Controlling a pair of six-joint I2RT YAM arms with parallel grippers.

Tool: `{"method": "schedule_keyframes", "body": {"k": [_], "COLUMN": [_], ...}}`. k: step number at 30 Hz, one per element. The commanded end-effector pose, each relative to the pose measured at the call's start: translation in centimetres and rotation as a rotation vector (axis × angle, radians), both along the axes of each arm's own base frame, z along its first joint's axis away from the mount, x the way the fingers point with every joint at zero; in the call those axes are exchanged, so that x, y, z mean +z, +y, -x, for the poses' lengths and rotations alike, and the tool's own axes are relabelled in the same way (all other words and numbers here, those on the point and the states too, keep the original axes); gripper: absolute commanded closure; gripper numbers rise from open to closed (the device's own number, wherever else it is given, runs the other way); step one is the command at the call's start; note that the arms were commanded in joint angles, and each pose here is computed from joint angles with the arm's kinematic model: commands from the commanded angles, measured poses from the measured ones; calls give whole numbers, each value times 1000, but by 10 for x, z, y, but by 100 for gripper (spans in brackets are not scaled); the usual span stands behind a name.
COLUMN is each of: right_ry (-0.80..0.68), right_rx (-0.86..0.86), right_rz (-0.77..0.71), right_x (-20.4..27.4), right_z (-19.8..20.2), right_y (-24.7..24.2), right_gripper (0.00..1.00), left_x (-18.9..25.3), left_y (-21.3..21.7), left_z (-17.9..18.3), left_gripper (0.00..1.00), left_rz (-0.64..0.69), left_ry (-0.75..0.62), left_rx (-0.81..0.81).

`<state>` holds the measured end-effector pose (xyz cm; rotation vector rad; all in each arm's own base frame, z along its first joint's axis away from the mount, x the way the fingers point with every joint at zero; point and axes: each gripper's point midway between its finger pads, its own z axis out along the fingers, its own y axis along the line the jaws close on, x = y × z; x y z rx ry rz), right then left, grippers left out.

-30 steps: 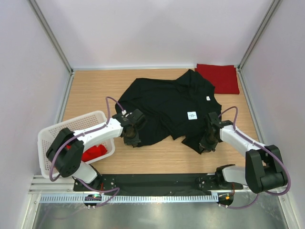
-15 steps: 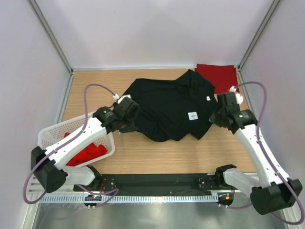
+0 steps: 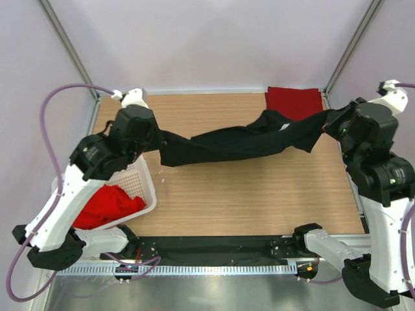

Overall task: Fold and stack the t-shirts
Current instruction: Flatten the tshirt out

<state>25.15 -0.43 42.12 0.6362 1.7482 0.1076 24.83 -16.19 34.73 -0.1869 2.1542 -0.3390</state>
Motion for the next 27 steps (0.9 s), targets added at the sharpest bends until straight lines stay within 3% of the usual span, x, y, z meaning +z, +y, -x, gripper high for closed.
{"method": "schedule_keyframes", "body": {"k": [1,8,13,17,21,27], "right_ry": [-258,-597,-717,-695,-647,-701], "right_rx": [-87,-135,-120,-94,-78,-119], "right_rz": [42,82,132,171,183,198], "right_x": [80,186,224,221,213,231], "right_z": [20,77,112,96,72,95], "right_y": [-25,-46,-51,-45,-38,-49], "right_gripper": [99,99,99,99,99,99], "left_x": [66,168,230,234,218,241], "left_y": [29,63,89,94,67,81], "left_z": [2,20,49,47,28,39], "left_gripper": [100,100,100,100,100,100], "left_rz": [12,97,204,221,218,289], "left_ry": [-187,-452,-621,-627,-562,-617], "left_rx": [52,72,65,104,76,108]}}
